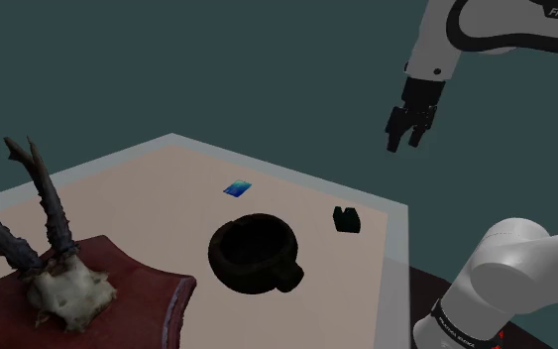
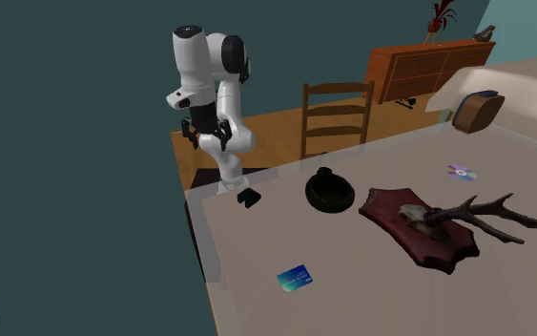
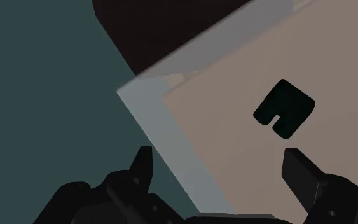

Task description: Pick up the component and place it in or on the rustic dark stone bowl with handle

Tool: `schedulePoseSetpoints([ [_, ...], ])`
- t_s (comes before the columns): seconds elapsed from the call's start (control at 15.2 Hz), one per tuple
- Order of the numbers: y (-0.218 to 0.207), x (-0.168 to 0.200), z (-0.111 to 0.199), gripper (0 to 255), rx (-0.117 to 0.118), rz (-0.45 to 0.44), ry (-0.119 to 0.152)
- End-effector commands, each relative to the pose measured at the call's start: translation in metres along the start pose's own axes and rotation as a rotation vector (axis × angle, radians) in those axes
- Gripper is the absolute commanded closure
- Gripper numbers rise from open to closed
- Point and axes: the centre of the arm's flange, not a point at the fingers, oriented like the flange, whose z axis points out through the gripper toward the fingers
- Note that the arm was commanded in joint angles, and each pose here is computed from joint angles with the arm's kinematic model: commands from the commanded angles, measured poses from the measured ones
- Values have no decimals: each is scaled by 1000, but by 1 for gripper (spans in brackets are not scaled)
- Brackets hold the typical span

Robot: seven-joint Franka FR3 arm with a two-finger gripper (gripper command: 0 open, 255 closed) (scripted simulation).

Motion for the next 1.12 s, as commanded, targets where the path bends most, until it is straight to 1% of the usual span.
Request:
schedulePoseSetpoints([
  [0.0,0,0,0,0,0,0,0],
  [0.46,-57,-2,71,0,11,193,19],
  [0.92,-114,8,142,0,23,387,39],
  [0.99,-119,10,149,0,24,405,41],
  [1.06,-120,10,154,0,24,405,41],
])
